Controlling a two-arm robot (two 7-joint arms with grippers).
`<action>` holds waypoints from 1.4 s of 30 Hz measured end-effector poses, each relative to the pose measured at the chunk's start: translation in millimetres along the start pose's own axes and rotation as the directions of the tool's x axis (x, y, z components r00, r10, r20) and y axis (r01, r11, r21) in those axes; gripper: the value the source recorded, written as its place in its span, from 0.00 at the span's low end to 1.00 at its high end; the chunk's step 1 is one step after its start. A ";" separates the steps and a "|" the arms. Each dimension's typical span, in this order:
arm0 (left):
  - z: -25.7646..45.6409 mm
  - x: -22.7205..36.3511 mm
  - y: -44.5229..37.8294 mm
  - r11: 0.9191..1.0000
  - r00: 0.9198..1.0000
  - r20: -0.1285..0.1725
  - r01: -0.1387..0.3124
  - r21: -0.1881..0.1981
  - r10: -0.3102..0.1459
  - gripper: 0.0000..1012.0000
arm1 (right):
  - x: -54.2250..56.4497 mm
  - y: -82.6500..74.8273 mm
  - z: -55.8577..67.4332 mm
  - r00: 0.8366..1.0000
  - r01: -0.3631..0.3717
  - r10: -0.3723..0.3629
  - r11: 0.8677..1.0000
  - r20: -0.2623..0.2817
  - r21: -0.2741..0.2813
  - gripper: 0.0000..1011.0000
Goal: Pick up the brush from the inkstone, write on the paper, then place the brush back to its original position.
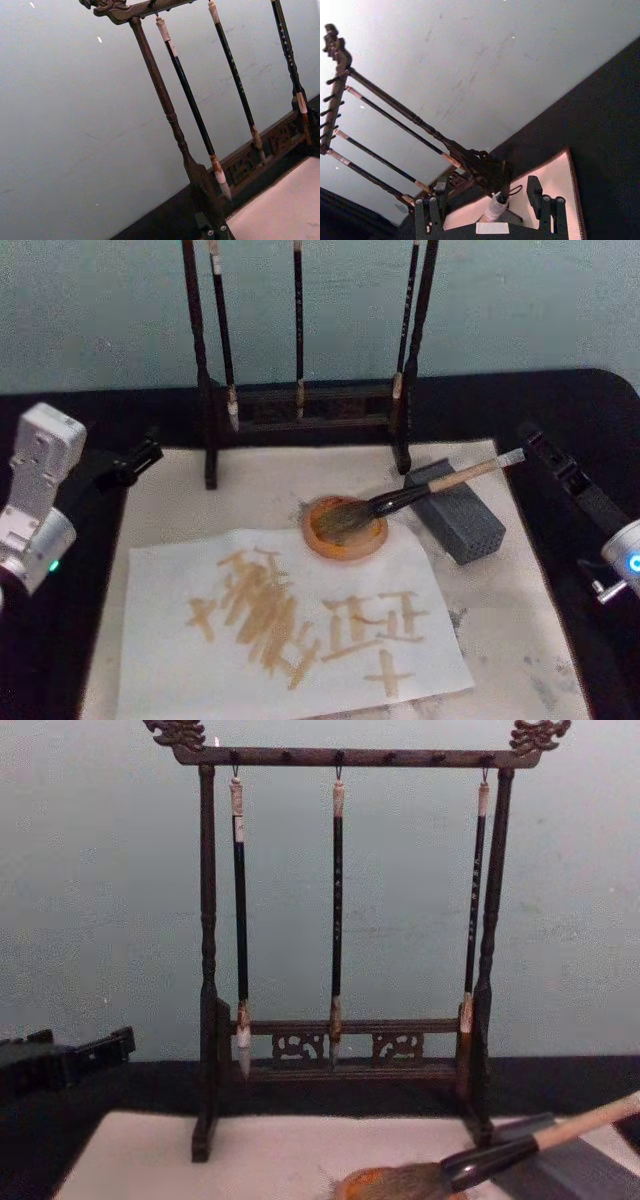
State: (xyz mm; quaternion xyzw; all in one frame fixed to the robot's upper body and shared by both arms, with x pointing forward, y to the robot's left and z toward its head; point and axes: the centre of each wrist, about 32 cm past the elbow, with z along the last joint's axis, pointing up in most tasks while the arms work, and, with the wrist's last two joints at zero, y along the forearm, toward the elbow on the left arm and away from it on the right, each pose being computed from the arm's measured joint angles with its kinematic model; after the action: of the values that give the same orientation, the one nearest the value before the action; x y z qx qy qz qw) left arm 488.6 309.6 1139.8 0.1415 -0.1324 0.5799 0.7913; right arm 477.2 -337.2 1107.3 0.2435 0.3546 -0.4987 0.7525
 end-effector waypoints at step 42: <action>0.0 0.0 0.0 1.000 1.000 0.000 0.000 0.000 0.000 0.99 | 9.0 20.7 -11.6 0.988 0.023 -0.031 0.998 -0.149 -0.054 1.00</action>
State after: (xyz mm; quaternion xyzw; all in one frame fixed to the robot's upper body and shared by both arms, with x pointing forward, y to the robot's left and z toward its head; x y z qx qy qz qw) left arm 488.6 309.7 1139.8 0.1415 -0.1325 0.5799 0.7913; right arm 495.3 -326.2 1093.2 0.2557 0.4264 -0.4797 0.7229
